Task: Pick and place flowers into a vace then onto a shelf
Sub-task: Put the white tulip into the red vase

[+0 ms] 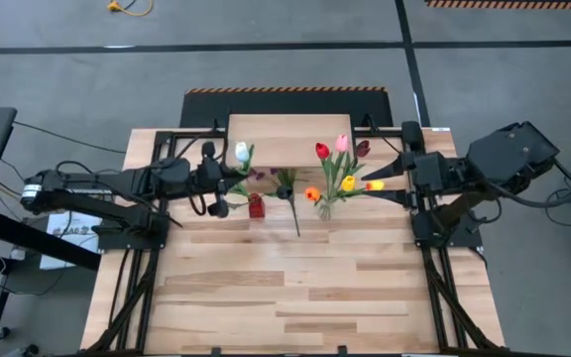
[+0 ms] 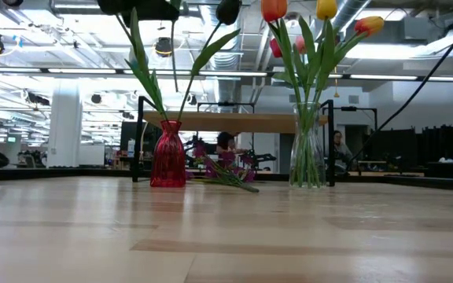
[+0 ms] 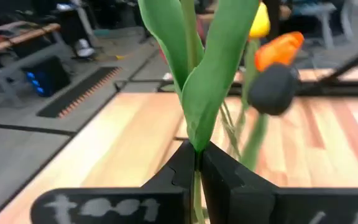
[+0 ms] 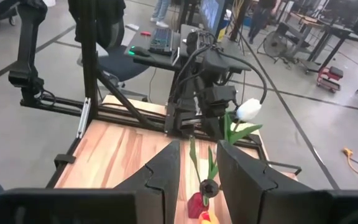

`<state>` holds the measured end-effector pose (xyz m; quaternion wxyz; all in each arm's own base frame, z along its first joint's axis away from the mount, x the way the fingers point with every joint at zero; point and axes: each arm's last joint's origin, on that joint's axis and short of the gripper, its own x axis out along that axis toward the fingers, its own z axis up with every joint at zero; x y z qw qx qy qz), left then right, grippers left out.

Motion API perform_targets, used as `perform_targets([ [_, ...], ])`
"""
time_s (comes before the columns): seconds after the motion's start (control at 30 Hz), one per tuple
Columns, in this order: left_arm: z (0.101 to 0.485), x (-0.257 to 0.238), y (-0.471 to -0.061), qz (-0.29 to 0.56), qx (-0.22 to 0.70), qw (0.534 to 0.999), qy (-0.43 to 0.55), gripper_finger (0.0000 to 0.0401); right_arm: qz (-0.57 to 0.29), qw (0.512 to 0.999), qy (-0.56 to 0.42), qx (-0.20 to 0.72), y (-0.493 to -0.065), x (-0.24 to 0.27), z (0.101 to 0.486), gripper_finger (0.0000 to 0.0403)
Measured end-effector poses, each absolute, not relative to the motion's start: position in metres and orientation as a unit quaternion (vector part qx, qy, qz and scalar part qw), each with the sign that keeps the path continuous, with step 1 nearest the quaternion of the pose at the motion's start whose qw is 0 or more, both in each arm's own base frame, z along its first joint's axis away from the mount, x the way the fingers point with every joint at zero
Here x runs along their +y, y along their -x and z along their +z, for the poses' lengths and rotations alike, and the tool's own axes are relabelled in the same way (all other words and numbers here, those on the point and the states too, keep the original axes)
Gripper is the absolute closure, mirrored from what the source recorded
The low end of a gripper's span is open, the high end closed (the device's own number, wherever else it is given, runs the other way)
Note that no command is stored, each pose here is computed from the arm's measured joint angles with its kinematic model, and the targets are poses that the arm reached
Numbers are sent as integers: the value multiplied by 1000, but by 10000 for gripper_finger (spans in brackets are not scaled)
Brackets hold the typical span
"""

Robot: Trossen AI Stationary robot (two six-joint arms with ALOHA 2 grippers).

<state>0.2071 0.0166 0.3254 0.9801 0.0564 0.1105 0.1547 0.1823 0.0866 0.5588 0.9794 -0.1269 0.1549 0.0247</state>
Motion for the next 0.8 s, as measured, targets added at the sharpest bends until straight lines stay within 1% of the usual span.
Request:
perform_targets([
  [0.2,324,22,-207,90,120,985,-87,401,25,978,130,163,-182,86,557,305],
  [0.33,324,30,-206,42,116,988,-90,401,25,978,130,164,-182,86,557,305],
  [0.63,318,47,-201,-2,138,985,-108,401,23,980,114,165,-182,86,557,305],
  [0.8,321,49,-201,-17,123,986,-109,401,23,980,114,165,-182,86,557,305],
])
